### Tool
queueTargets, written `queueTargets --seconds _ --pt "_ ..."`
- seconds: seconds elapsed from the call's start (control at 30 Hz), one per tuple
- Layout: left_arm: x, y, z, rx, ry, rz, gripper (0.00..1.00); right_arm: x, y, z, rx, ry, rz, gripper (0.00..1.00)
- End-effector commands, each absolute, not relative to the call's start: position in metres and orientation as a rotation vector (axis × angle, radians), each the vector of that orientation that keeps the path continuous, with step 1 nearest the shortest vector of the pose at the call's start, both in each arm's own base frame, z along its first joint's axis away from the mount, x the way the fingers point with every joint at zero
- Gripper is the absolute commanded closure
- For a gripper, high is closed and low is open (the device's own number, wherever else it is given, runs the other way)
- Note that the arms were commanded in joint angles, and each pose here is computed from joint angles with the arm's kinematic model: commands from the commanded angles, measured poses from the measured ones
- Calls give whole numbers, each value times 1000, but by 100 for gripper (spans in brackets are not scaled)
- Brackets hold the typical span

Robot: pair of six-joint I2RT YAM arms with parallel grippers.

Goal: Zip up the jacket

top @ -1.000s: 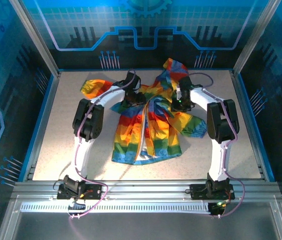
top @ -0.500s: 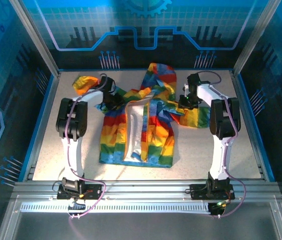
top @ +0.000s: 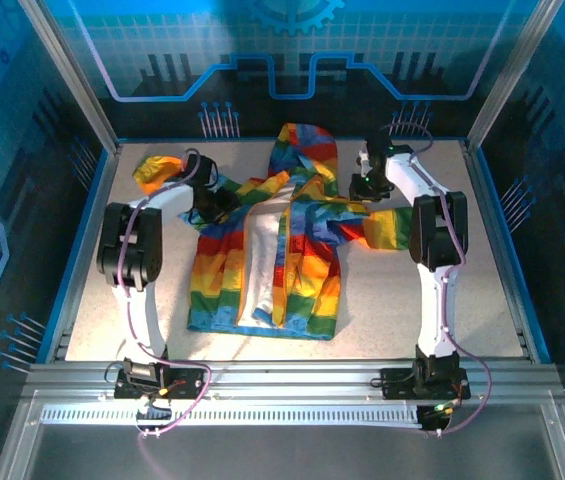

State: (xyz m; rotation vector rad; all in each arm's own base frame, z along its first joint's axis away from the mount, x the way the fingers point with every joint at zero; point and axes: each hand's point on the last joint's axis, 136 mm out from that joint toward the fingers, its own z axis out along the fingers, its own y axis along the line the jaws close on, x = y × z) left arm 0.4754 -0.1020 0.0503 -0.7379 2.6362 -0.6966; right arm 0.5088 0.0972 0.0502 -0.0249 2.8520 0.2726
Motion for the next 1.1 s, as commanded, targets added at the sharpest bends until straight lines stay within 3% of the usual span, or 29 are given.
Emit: queueTargets --seconds 0.0,0.17,0.33,0.5,0.67,0.73,0.8,1.0,1.07 --pt "469 -92 116 -601 2545 -668 54 497 111 110 -105 2782 268 68" --pt "429 -76 152 -552 2539 -605 52 467 139 148 -201 2714 260 67" --pt "350 -71 146 -571 2607 -555 56 416 191 155 -317 2667 325 67" --pt "261 -80 116 -526 2735 -487 58 352 246 134 -437 2663 404 68" --pt "190 -106 88 -510 2864 -568 74 296 270 86 -470 2756 436 70" --pt "178 -126 86 -448 2875 -609 76 279 270 66 -489 2805 392 70" --pt "169 -139 77 -501 2908 -676 73 268 266 50 -515 2839 342 71" --pt "159 -129 49 -555 2958 -465 49 256 247 20 -520 2904 227 71" --pt "161 -130 43 -558 2965 -447 49 254 241 13 -530 2921 194 71"
